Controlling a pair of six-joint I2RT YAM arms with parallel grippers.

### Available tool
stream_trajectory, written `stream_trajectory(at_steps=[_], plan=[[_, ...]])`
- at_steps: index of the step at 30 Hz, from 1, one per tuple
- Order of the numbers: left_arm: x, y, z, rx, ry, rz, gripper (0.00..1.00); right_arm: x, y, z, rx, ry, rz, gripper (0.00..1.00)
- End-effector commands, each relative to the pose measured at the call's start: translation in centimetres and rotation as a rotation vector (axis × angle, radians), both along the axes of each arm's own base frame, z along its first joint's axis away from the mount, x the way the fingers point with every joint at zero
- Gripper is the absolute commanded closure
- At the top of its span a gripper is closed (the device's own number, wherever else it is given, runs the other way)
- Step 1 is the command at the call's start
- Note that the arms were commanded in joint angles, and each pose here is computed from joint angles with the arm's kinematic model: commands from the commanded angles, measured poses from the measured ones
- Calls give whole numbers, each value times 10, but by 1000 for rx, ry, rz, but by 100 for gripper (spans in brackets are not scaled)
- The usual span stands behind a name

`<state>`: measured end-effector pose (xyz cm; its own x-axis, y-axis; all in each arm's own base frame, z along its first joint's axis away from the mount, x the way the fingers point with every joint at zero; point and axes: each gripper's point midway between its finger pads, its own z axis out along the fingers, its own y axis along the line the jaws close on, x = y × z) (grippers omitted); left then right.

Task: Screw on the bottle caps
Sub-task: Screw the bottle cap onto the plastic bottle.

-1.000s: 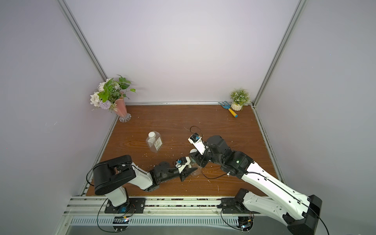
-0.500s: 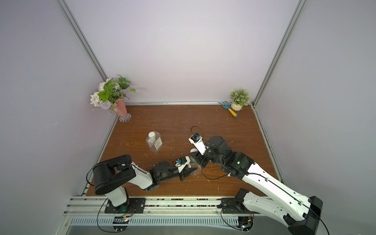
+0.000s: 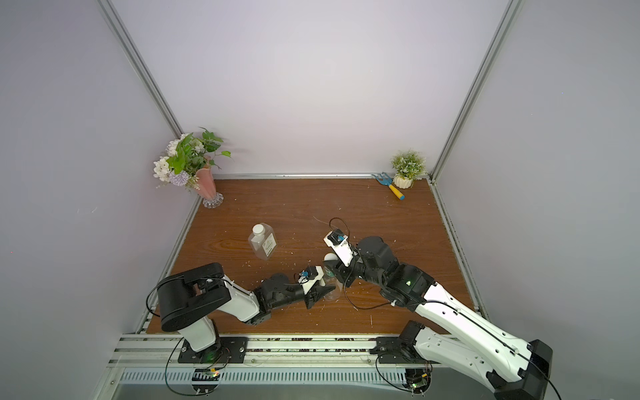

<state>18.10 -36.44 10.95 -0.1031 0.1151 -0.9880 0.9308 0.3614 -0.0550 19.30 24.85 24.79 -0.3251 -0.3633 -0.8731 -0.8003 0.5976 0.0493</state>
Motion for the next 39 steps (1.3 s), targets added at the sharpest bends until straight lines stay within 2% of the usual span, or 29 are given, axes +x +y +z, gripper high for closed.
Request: stream_trajectory(at_steps=[1, 8, 39], plan=[[10, 4, 22, -61, -36, 37, 91, -6, -1, -1, 18, 20, 14, 51], [11, 6, 21, -50, -55, 47, 92, -6, -1, -1, 30, 18, 11, 46], [10, 3, 18, -33, -67, 38, 93, 7, 3, 20, 22, -29, -16, 38]])
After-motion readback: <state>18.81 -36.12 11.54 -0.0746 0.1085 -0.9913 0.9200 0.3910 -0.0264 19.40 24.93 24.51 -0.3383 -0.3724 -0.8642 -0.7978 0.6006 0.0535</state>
